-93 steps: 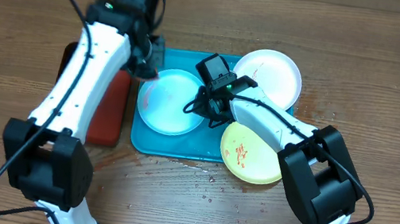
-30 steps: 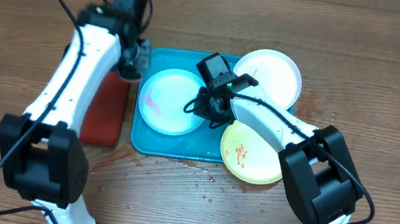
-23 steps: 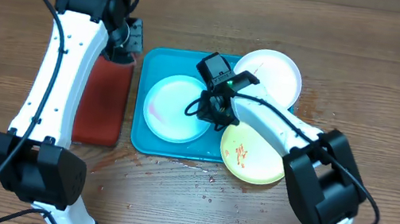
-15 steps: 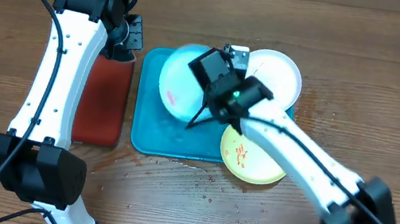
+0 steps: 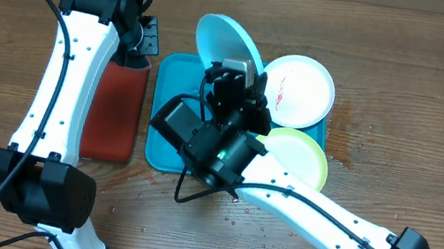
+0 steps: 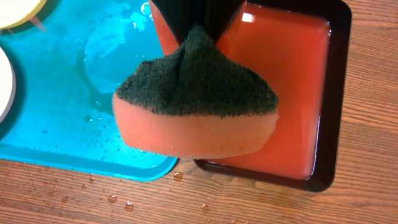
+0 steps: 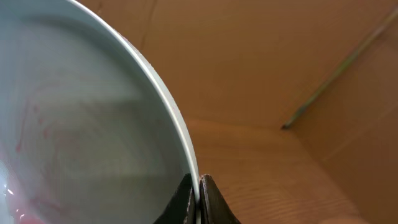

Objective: Clean dirty plates on tray and stack at the side
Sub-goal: 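Lift the light-blue plate with the right gripper and carry it right, then lower the light-blue plate onto the table right of the tray and release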

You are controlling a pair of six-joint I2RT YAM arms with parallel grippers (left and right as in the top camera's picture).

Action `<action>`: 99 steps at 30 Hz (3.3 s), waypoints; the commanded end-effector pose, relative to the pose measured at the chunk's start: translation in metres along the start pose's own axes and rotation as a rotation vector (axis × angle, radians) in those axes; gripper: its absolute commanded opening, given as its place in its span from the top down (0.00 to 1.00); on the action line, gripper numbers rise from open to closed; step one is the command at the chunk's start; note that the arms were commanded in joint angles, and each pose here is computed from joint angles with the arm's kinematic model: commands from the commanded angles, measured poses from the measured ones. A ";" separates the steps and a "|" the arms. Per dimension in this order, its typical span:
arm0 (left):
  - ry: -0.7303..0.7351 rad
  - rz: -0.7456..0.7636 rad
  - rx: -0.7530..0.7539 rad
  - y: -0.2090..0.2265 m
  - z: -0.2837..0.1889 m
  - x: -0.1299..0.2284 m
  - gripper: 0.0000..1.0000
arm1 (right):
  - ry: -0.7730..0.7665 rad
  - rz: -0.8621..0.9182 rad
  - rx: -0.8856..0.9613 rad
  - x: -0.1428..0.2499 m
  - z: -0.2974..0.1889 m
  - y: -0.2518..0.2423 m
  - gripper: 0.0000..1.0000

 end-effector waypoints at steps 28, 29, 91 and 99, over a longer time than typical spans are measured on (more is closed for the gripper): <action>-0.013 -0.021 0.003 0.003 -0.008 -0.001 0.96 | -0.079 0.037 0.142 -0.018 -0.007 -0.025 0.96; -0.013 -0.021 0.003 0.003 -0.008 -0.001 0.96 | -0.079 0.037 0.142 -0.018 -0.007 -0.025 0.96; -0.011 -0.022 0.011 0.002 -0.008 -0.001 0.96 | 1.149 1.013 -0.270 0.353 0.212 -0.139 0.96; -0.010 -0.022 0.010 0.002 -0.008 -0.001 0.96 | 1.161 1.007 -0.284 0.358 0.207 -0.133 0.70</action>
Point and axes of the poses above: each gripper's point midway between its finger pads, its own z axis out along the fingers, its own y axis along the line the jaws close on, x = y × z, the point moved 4 cm from there along -z, back along the fingers, and after that the axes turned 11 degrees about -z, right-handed, at the moved point
